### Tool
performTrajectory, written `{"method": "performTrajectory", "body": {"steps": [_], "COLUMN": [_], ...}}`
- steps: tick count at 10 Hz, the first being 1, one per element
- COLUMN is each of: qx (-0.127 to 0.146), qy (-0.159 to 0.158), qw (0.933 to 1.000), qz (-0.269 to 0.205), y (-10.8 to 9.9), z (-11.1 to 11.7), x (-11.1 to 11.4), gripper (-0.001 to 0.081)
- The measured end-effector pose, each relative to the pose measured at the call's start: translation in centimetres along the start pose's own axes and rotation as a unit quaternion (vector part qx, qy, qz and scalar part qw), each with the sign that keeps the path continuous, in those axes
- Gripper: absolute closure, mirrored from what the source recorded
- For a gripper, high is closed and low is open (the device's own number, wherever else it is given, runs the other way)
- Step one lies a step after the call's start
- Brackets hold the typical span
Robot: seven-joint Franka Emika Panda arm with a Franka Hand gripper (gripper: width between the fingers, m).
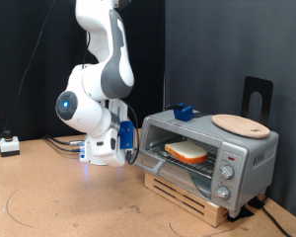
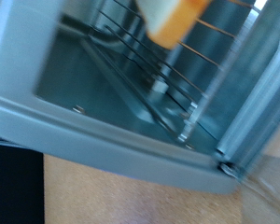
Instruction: Make a piece of toast with the oven
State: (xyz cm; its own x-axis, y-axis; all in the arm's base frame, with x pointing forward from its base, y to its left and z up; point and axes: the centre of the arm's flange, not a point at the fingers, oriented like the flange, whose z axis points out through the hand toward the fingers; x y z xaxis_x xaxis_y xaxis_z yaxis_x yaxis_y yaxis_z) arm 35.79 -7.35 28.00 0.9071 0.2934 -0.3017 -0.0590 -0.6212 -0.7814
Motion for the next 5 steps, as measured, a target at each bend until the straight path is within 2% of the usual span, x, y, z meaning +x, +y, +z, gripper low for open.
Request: {"method": "performTrajectory", "body": {"steps": [2, 5], "qx": [0.003, -0.014], "qy": [0.003, -0.004], "qw": [1.0000, 0.9997], "qz": [-0.005, -0.020], "y": [-1.8, -4.7], "z": [0.5, 2.5], "x": [-0.6, -0.9], "gripper": [-0.0004, -0.0004]}}
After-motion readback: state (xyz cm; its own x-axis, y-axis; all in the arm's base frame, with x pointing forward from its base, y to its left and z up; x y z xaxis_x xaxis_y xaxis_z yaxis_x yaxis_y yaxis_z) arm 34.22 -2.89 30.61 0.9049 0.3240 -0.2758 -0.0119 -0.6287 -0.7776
